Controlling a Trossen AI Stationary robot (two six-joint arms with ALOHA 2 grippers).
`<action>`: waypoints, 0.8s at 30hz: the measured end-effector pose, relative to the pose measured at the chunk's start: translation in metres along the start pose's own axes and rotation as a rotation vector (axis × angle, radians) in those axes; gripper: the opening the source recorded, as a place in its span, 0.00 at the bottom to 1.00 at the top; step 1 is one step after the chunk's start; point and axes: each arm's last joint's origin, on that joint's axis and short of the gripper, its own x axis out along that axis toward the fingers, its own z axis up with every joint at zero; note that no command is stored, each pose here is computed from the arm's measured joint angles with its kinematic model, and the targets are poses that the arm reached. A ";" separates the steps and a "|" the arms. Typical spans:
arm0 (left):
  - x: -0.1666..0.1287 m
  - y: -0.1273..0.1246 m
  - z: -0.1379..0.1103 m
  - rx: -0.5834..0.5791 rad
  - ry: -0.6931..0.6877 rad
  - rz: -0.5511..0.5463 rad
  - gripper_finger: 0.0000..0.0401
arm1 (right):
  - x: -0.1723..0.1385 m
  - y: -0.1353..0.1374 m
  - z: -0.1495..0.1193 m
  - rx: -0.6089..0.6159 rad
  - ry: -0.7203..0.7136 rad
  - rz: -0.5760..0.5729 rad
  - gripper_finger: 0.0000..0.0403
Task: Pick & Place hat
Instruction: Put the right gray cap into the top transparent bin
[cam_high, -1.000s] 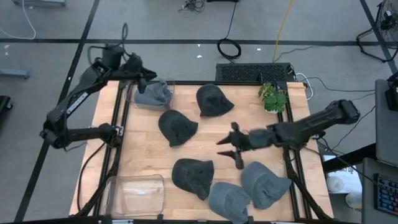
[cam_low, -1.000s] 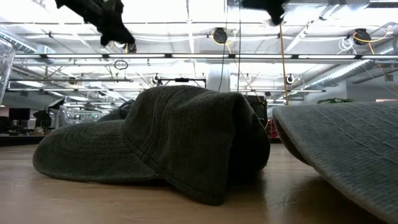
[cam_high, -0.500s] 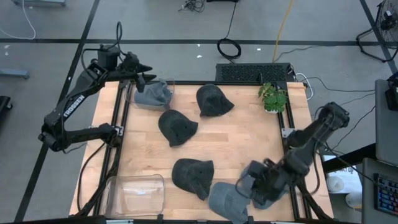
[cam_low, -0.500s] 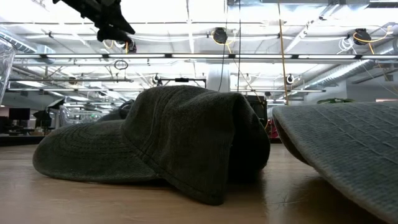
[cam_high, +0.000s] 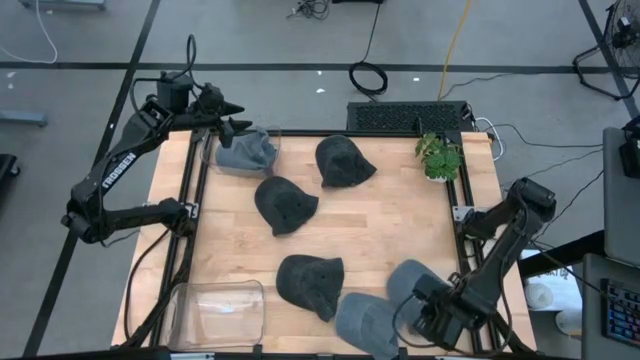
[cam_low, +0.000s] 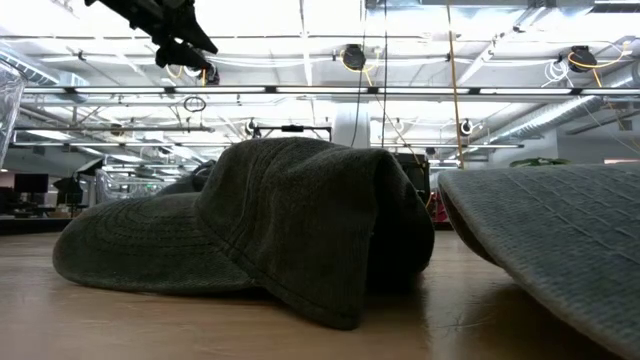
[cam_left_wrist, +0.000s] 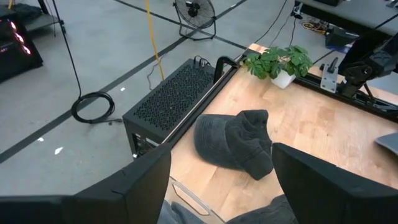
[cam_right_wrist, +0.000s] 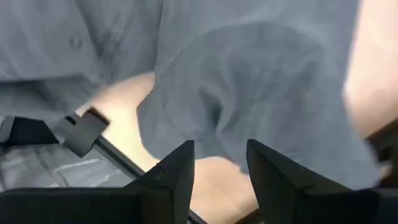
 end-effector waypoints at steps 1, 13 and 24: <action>0.000 0.000 0.000 0.000 0.000 0.000 0.72 | 0.003 0.001 -0.002 -0.004 0.004 -0.005 0.33; 0.000 0.000 0.000 0.000 0.000 0.000 0.71 | 0.036 0.000 -0.016 -0.054 -0.017 -0.224 0.33; 0.000 0.000 0.000 0.001 0.000 0.000 0.70 | 0.071 -0.006 -0.013 -0.172 -0.004 -0.219 0.39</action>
